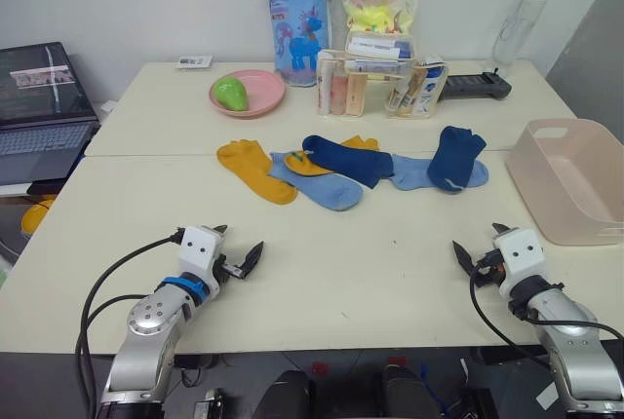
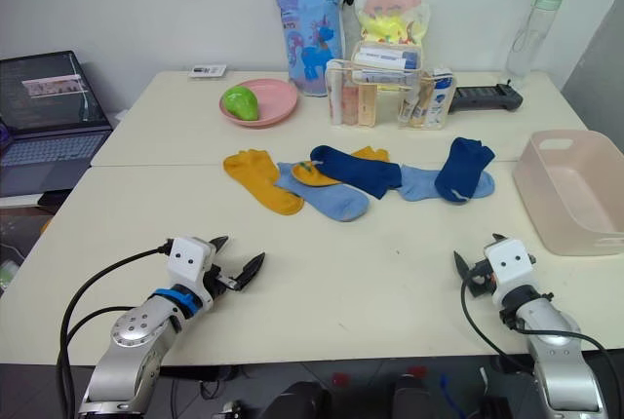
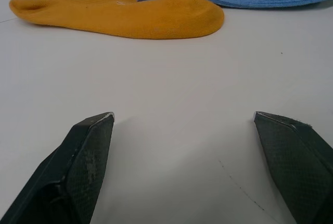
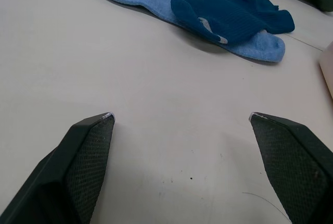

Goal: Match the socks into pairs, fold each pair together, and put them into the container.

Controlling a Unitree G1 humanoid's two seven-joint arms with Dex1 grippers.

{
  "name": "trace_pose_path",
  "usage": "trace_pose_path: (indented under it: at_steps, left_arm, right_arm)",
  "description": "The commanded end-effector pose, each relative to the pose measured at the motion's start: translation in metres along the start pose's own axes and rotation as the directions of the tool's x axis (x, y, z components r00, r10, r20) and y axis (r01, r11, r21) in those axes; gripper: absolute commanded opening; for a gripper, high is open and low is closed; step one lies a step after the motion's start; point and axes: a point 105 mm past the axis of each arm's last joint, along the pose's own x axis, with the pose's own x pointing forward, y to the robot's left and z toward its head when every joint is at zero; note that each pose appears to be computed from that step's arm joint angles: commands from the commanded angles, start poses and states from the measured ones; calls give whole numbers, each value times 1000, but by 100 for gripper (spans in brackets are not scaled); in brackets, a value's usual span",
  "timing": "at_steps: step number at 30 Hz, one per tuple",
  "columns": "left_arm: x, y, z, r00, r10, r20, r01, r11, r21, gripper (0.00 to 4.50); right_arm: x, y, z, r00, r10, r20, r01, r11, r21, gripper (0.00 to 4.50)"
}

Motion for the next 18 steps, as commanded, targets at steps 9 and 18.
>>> trace_pose_path:
  at_steps: [9, 18]
  left_arm:
    - [6, 8, 6, 999, 28, 45, -29, 999, 16, 446]
    - [4, 17, 14, 991, 112, 74, -119, 988, 95, 446]
  right_arm:
    - [1, -23, 29, 996, -53, 67, 58, 995, -76, 446]
    - [7, -19, 24, 997, -42, 58, 47, 996, -78, 446]
